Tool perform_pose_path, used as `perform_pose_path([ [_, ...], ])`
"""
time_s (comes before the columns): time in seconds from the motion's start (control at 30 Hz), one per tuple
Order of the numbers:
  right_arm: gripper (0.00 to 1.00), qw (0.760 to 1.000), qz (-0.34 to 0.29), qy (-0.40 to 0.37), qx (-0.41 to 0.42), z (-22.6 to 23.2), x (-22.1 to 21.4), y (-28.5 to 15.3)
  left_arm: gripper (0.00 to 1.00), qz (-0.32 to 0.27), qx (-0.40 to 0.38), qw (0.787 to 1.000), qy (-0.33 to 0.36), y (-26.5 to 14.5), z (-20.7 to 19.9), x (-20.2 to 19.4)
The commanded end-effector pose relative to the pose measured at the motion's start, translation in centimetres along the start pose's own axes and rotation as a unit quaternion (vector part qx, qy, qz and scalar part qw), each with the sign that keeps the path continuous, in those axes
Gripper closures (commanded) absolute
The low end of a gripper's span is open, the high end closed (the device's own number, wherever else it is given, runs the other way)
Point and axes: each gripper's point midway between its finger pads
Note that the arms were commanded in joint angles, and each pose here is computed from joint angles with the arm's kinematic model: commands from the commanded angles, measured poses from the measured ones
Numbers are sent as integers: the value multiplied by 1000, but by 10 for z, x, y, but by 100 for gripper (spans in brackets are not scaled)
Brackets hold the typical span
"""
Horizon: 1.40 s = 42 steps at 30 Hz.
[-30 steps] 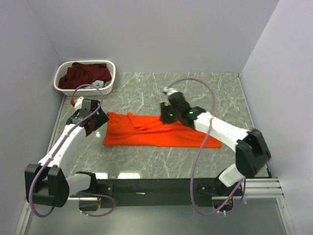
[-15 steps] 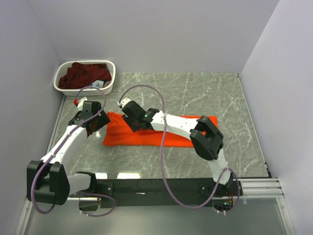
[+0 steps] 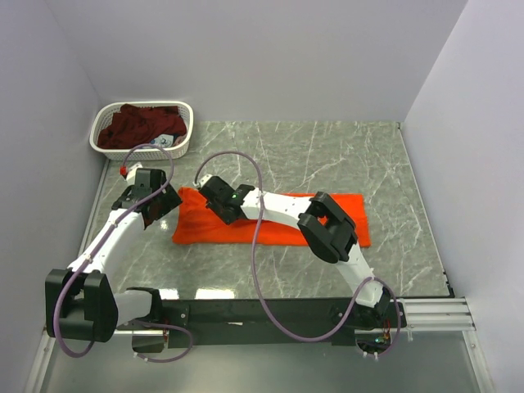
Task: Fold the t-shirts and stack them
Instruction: Fold the tshirt
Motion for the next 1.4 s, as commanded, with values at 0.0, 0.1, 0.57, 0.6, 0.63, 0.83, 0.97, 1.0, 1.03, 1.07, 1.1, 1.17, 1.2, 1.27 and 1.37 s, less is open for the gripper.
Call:
perform_pose_path([
  [0.0,75,1000,-28,0,-9,-4,22,-13,15,-9,-12,1000,-3,0,-5,7],
  [0.1,85,999,-41,4,-9,-6,27,-21,15,-6,-13,1000,-3,0,-5,6],
  [0.57,100,996,-87,5,20,-7,53,-64,15,2,-14,1000,0,3,-6,2],
  [0.6,100,996,-90,7,21,-8,53,-68,15,2,-14,1000,0,3,-6,2],
  [0.63,100,995,-93,9,23,-9,54,-71,15,2,-13,1000,0,3,-6,2],
  [0.83,100,995,-90,11,49,-2,44,-80,15,3,-15,1000,1,3,-6,2],
  [0.97,100,995,-78,7,63,3,31,-74,15,6,-17,1000,1,4,-7,1],
  [1.0,100,995,-69,18,66,5,25,-69,15,7,-24,1000,1,4,-9,1],
  [1.03,100,995,-67,19,68,7,23,-66,15,9,-29,1000,1,4,-11,-1],
  [1.07,100,995,-66,19,69,7,21,-63,16,11,-36,999,-1,4,-14,-2],
  [1.1,100,996,-59,18,66,7,14,-57,17,19,-53,998,-5,2,-20,-4],
  [1.17,100,996,-61,23,62,7,14,-52,18,27,-81,996,-28,2,-31,-7],
  [1.2,100,996,-58,24,57,5,11,-47,23,45,-115,992,-37,-1,-44,-12],
  [1.27,100,996,-63,26,51,3,13,-44,30,50,-150,985,-63,0,-61,-10],
  [1.37,100,996,-68,40,46,-1,15,-38,40,77,-172,979,-79,11,-79,-12],
])
Point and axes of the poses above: each gripper's point midway between its finger pads, its own y axis out along the fingers, its own z axis along the line the jaws close on, x = y × z, and after that the axes turned 9 degrees about y, right-handed
